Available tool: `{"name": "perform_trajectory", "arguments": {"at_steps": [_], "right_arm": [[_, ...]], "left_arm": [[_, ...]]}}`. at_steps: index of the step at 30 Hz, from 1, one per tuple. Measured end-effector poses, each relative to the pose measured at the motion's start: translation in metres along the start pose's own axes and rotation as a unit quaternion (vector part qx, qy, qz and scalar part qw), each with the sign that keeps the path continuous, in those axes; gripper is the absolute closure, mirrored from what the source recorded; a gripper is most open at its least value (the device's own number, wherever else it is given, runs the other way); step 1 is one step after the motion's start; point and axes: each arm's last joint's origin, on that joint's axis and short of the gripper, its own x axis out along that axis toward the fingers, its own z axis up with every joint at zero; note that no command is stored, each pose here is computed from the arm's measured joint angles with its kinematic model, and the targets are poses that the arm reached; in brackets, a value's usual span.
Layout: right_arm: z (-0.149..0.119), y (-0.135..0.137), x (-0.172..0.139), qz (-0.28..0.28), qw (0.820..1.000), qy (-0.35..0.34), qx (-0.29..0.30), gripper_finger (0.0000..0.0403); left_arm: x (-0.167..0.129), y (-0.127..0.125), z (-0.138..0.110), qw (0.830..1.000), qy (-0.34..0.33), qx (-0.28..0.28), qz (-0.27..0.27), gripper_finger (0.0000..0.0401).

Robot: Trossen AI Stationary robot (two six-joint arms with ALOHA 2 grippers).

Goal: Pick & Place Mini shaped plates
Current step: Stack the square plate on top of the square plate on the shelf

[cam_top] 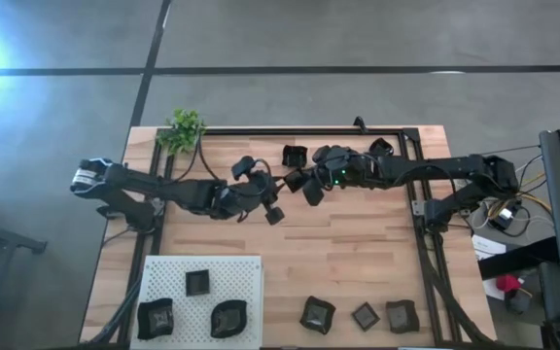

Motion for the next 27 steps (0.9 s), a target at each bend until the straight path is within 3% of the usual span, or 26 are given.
{"name": "perform_trajectory", "arguments": {"at_steps": [11,27], "right_arm": [[0.015,0.010,-0.008,0.014,1.000,-0.019,-0.021,0.0395],[0.007,0.007,-0.005,0.009,1.000,-0.006,-0.018,0.0395]], "left_arm": [[0.013,0.003,-0.005,1.000,0.013,-0.004,0.010,0.0330],[0.009,0.009,0.001,0.999,-0.003,0.004,0.031,0.0330]]}}
